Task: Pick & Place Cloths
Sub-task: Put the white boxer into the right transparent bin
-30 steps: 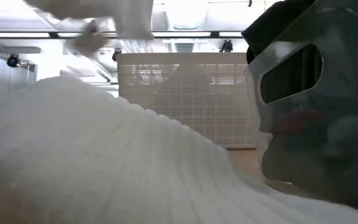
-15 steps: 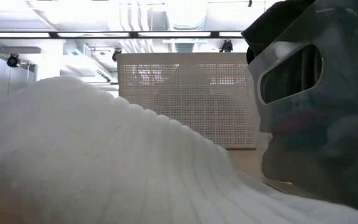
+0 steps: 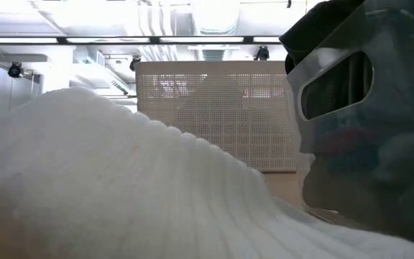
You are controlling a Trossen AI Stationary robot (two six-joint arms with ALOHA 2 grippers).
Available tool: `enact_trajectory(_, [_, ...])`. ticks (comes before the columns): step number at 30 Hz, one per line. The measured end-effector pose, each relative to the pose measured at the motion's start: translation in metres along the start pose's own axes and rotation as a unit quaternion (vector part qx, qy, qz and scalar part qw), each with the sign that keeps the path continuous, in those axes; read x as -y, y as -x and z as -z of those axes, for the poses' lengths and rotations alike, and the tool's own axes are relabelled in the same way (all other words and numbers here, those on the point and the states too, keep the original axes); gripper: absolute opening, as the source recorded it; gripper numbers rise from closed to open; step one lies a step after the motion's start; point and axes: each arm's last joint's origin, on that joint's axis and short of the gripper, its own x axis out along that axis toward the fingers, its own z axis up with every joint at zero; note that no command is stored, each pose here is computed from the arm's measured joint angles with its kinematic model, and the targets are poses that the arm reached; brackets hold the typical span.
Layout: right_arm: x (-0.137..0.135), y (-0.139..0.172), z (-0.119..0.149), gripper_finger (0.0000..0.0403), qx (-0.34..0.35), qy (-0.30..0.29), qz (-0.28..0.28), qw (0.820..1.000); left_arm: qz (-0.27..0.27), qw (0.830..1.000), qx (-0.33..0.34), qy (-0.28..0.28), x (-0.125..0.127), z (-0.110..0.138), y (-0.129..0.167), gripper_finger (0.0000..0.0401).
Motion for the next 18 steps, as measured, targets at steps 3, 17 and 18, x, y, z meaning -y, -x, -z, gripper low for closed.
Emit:
enact_trajectory(3, [-0.005,-0.004,-0.004,0.0012,0.020,-0.008,-0.019,1.000,0.009,1.000,0.024,0.000,-0.001,0.000,-0.012,0.0005])
enact_trajectory(17, [-0.031,-0.022,-0.023,0.0172,0.144,-0.058,-0.126,0.980,-0.106,0.992,0.060,0.010,-0.021,0.015,-0.047,0.0005])
enact_trajectory(18, [-0.034,-0.025,-0.022,0.0189,0.145,-0.059,-0.133,0.979,-0.111,0.992,0.061,0.010,-0.023,0.017,-0.050,0.0005])
